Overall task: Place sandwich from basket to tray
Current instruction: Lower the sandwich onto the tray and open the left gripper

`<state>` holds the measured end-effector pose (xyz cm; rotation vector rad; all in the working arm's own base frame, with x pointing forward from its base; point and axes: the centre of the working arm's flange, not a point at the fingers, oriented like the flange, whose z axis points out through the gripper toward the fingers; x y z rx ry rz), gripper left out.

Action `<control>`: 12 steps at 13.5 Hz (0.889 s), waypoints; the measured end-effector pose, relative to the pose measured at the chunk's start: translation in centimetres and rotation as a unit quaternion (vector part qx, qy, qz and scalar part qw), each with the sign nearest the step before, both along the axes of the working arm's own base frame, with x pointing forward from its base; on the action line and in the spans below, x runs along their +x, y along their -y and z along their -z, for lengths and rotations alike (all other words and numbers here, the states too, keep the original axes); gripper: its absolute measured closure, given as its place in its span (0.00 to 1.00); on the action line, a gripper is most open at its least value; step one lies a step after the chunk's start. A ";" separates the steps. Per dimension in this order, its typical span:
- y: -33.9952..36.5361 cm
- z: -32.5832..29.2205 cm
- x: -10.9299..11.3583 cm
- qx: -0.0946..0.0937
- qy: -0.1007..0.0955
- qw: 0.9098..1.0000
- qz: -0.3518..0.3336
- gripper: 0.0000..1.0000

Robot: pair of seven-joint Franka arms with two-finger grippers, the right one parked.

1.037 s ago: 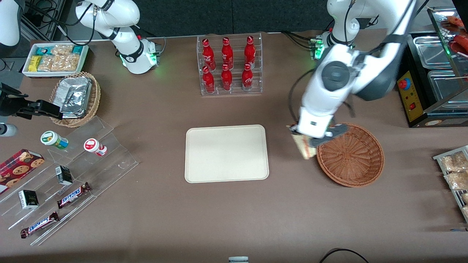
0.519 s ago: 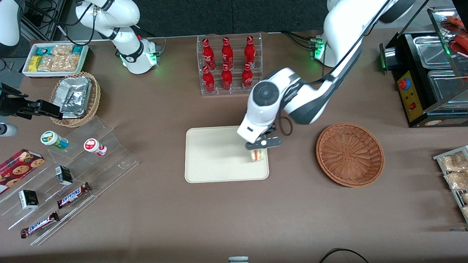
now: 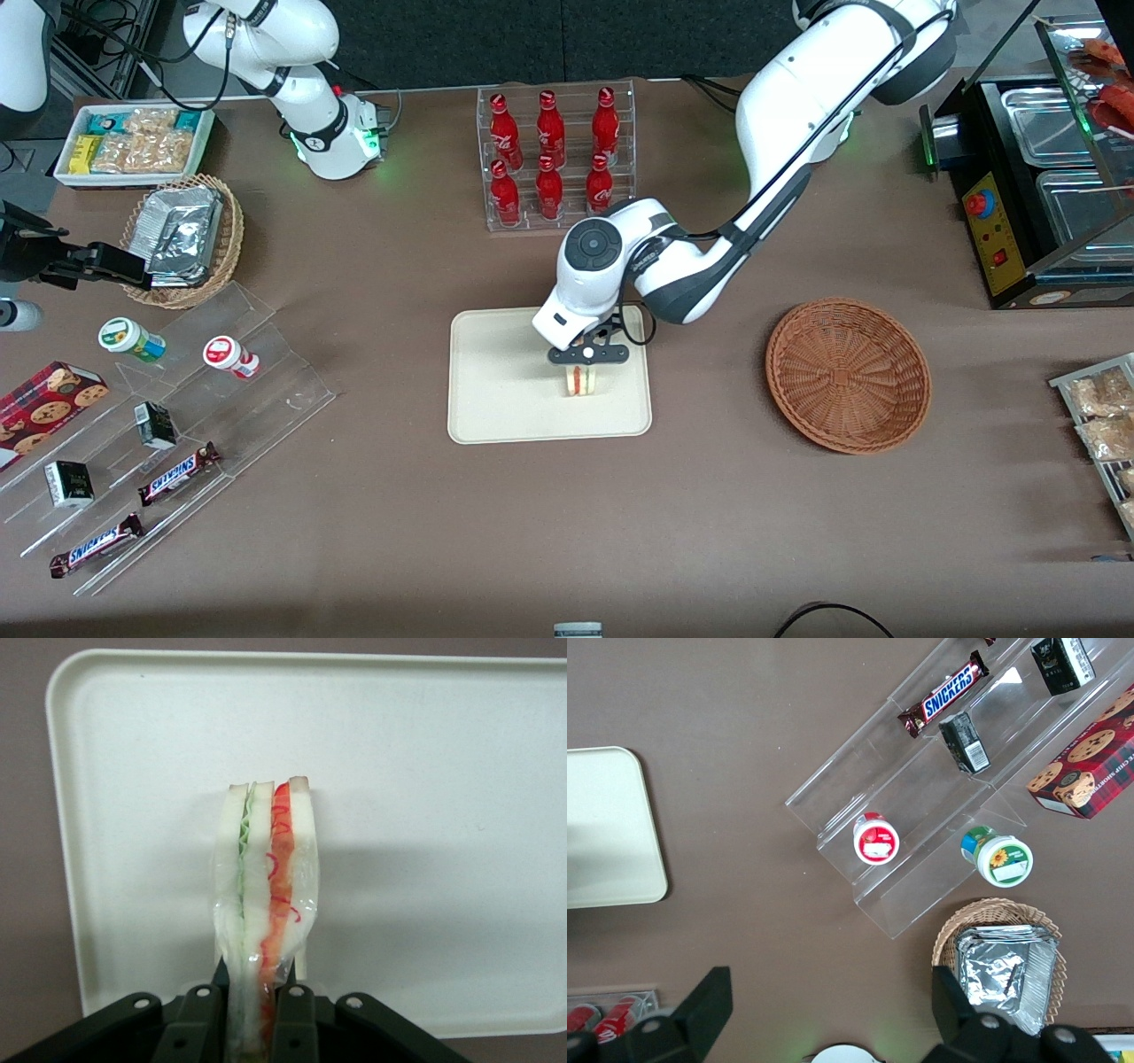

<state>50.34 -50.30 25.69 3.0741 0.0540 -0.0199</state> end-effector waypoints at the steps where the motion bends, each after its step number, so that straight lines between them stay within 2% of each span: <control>1: 0.3 0.6 0.0 0.003 0.001 1.000 0.000 0.79; 4: 0.9 1.8 -0.1 0.009 0.001 1.000 -0.006 0.76; 9: 1.1 0.2 0.9 0.001 0.012 1.000 -0.015 0.25; 11: 0.6 -0.8 1.4 0.015 0.010 1.000 -0.022 0.05; 12: 0.2 -1.6 1.7 0.022 0.009 0.999 -0.028 0.01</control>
